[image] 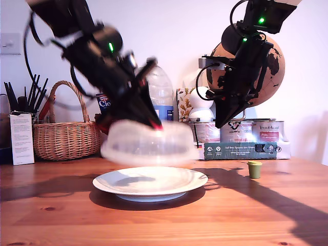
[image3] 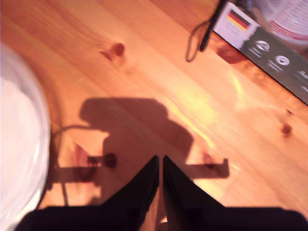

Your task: Lift the plastic dome with your left arm while removing the green coffee capsule from the plate using your right arm.

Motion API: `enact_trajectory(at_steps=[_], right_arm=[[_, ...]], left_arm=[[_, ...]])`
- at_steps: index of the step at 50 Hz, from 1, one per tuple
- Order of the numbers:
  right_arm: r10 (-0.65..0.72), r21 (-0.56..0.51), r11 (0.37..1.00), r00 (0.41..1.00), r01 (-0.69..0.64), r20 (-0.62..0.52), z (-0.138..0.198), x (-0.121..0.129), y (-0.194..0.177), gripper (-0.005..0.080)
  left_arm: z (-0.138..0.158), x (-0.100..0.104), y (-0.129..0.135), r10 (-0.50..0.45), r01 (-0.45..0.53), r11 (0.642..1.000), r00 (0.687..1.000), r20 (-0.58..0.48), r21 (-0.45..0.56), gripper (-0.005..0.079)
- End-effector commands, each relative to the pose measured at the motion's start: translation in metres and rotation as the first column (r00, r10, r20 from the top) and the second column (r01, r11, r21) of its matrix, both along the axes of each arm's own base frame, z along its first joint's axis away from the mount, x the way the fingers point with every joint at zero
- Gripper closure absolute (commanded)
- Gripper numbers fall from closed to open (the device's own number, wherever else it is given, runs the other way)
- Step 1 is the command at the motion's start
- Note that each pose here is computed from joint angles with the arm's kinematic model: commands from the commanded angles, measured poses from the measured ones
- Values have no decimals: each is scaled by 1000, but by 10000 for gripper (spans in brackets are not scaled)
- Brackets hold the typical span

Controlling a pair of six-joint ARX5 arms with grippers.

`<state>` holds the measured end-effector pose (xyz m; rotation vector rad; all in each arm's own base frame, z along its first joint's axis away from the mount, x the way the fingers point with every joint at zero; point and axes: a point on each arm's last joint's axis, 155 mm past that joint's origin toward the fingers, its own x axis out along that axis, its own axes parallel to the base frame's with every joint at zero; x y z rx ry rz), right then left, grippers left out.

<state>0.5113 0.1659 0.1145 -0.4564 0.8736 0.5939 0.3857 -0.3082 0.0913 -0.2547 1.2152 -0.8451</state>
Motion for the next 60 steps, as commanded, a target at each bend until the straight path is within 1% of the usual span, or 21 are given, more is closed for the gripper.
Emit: enact_trajectory(at_steps=[1, 10, 16, 21, 26, 31, 35, 54, 60], right_arm=[[-6, 13, 1000, 999, 6, 33, 14, 4, -2, 762], [-7, 13, 1000, 999, 7, 33, 14, 4, -3, 762], [-7, 13, 1000, 999, 7, 33, 14, 4, -3, 762], [-7, 13, 1000, 999, 6, 33, 14, 4, -3, 762], [-7, 14, 1000, 999, 6, 33, 14, 4, -3, 762], [-1, 22, 1000, 1000, 0, 30, 14, 4, -1, 762], [8, 34, 999, 1000, -9, 28, 15, 3, 2, 762], [8, 34, 999, 1000, -9, 27, 15, 3, 2, 762], [9, 35, 999, 1000, -10, 27, 15, 3, 2, 762]], left_arm=[[0, -4, -7, -22, 21, 1000, 1000, -11, -15, 765], [-2, -12, -10, -47, 47, 999, 999, -19, -11, 765], [-14, -14, -6, -51, 52, 998, 998, -36, 25, 765], [-27, -16, -5, -56, 58, 997, 997, -60, 40, 765], [-34, -16, -5, -60, 63, 997, 996, -68, 45, 765], [-36, -12, -2, -55, 58, 996, 997, -49, 67, 765], [-35, -10, -3, -54, 57, 996, 998, -38, 64, 765], [-35, -9, -1, -49, 52, 997, 998, -40, 65, 763], [-35, -8, 1, -44, 47, 997, 998, -41, 66, 751]])
